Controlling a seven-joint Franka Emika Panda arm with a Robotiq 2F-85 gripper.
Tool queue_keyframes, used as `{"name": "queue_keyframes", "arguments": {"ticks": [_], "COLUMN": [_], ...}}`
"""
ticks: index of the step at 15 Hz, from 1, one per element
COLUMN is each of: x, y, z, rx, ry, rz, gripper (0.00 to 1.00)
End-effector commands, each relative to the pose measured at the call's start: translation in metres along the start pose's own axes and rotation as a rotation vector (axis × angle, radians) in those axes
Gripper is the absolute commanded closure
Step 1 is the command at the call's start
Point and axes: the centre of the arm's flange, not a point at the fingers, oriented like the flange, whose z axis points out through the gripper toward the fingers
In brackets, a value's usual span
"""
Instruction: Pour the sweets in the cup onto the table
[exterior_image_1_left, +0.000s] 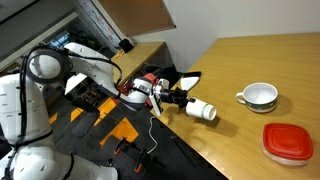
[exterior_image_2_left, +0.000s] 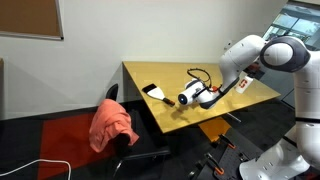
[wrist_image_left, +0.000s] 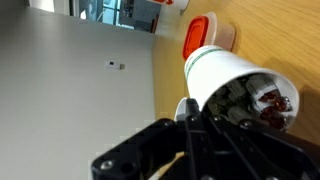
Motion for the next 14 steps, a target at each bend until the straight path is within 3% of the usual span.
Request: {"name": "queue_keyframes", "arguments": {"ticks": [1, 14], "x": [0.009, 0.022], "y": [-0.009, -0.023], "z": [0.008, 0.019], "rx": [-0.040, -0.168], "ry": [-0.057, -0.212], "rz": [-0.034, -0.190], "gripper": [0.99, 0.99]}}
